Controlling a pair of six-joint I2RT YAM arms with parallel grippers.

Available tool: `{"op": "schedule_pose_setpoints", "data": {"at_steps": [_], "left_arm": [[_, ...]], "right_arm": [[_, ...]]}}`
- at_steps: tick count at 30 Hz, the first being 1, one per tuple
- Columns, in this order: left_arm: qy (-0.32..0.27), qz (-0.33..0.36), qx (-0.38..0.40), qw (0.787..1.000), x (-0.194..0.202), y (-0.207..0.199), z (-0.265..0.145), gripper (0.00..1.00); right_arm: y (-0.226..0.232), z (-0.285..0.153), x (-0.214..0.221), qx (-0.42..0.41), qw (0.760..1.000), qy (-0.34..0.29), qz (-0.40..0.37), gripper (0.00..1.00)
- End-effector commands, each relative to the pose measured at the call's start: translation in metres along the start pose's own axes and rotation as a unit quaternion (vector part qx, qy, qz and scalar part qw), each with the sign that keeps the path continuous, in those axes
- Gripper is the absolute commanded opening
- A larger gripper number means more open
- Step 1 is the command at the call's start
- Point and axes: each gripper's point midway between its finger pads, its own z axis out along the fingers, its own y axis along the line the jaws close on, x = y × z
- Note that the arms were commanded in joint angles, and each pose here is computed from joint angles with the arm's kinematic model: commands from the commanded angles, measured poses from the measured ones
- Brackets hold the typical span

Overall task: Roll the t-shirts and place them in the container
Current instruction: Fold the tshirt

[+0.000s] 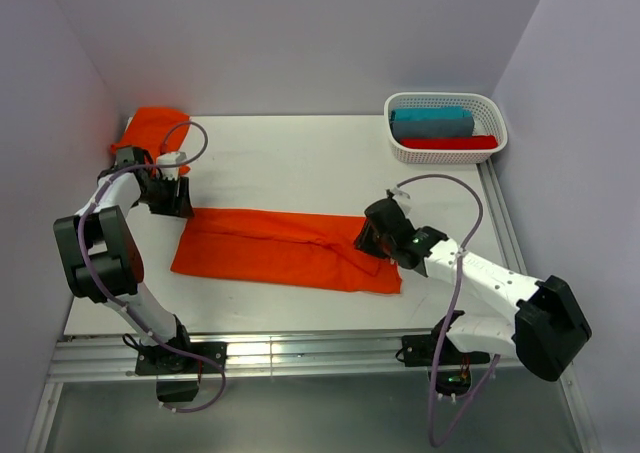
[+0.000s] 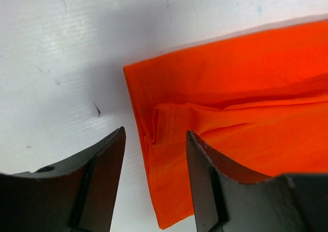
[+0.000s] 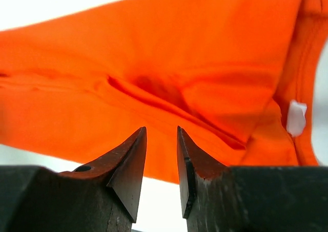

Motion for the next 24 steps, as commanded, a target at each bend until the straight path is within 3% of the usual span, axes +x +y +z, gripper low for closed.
{"op": "schedule_pose_setpoints", "data": {"at_steps": [1, 11, 24], "left_arm": [[-0.044, 0.016, 0.013, 0.999, -0.031, -0.006, -0.004, 0.56], [-0.031, 0.016, 0.028, 0.999, -0.047, -0.012, 0.019, 0.56], [0.012, 0.043, 0.018, 0.999, -0.013, -0.021, 0.022, 0.52]], "right_arm": [[0.020, 0.001, -0.031, 0.004, 0.999, -0.041, -0.015, 0.38], [0.045, 0.058, -0.050, 0.042, 0.998, -0.013, -0.041, 0.38], [0.052, 0.058, -0.019, 0.014, 0.999, 0.023, -0.047, 0.36]]}}
